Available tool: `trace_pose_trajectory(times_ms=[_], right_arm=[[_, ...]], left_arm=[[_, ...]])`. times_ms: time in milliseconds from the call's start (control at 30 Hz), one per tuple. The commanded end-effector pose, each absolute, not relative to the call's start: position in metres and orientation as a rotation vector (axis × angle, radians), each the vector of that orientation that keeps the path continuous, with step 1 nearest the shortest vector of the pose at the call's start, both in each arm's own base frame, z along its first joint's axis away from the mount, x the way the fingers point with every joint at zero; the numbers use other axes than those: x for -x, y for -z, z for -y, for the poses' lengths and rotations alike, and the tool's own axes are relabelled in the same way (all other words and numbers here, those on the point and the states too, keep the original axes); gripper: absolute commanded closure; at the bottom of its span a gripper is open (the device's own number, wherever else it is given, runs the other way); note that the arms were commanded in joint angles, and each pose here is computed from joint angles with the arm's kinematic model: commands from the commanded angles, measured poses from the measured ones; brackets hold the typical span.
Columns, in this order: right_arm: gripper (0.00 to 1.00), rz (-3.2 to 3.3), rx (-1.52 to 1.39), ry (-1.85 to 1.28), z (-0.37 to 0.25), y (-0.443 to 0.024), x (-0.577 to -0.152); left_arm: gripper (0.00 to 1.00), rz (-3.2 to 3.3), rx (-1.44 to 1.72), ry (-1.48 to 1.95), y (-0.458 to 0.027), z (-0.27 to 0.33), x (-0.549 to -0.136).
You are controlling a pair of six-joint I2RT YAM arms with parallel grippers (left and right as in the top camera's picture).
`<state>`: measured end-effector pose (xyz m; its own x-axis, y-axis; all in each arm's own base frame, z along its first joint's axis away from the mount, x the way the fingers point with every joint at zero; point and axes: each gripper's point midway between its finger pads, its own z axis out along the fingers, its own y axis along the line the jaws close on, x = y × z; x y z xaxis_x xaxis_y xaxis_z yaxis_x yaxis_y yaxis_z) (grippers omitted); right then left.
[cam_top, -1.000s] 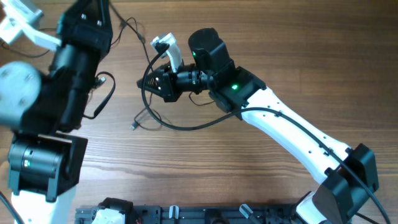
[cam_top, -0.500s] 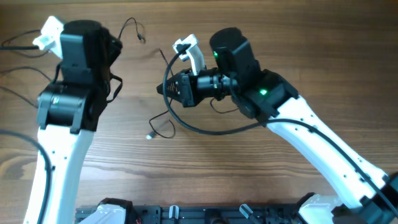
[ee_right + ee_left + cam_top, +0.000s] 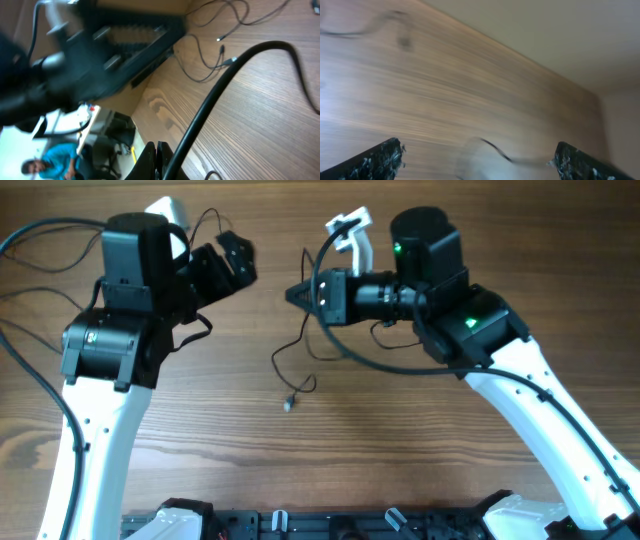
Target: Untangle cables
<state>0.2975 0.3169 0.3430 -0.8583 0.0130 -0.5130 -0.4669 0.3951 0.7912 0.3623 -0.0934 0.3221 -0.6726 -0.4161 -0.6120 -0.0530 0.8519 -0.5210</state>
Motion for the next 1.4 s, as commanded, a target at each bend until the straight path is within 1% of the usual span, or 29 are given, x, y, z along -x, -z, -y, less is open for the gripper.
trace_pose_trajectory(times_ms=[0,167,433,567,633,733,767,867,900,1000,1133,1167,1367], right_arm=[[0.96,-2.195,0.428,-1.57,-0.313,-0.357,-0.286],[0.96,-2.072,0.737,-1.588,-0.316,-0.36,-0.262],[0.96,-2.041,0.952,-1.456,-0.308,-0.335,-0.249],[0.96,-2.023,0.965,-1.449,-0.309,-0.336,-0.249],[0.96,-2.013,0.967,-1.447,-0.309,-0.337,-0.25],[0.96,-2.001,0.97,-1.444,-0.31,-0.339,-0.251],[0.96,-1.994,0.97,-1.444,-0.31,-0.34,-0.252],[0.96,-1.991,0.968,-1.447,-0.311,-0.341,-0.252],[0.96,-1.994,0.966,-1.451,-0.312,-0.341,-0.251],[0.96,-1.985,0.986,-1.465,-0.318,-0.342,-0.246],[0.96,-1.954,1.028,-1.479,-0.328,-0.344,-0.237],[0.96,-1.955,1.03,-1.478,-0.33,-0.344,-0.237],[0.96,-2.017,0.978,-1.445,-0.339,-0.335,-0.241]], left_arm=[[0.01,-2.198,0.079,0.851,-0.353,0.13,-0.338],[0.06,-2.172,0.302,0.966,-0.362,0.125,-0.342],[0.06,-2.196,0.468,1.223,-0.369,0.141,-0.331],[0.07,-2.22,0.492,1.341,-0.373,0.152,-0.322],[0.11,-2.241,0.505,1.388,-0.372,0.156,-0.316],[0.24,-2.272,0.577,1.419,-0.368,0.157,-0.312],[0.26,-2.285,0.626,1.431,-0.365,0.157,-0.31],[0.26,-2.295,0.723,1.471,-0.364,0.157,-0.308],[0.24,-2.296,0.757,1.489,-0.364,0.158,-0.307],[0.15,-2.296,0.862,1.558,-0.366,0.161,-0.305],[0.15,-2.304,0.896,1.603,-0.368,0.164,-0.301],[0.17,-2.307,0.891,1.61,-0.368,0.165,-0.301],[0.36,-2.314,0.881,1.629,-0.37,0.167,-0.299]])
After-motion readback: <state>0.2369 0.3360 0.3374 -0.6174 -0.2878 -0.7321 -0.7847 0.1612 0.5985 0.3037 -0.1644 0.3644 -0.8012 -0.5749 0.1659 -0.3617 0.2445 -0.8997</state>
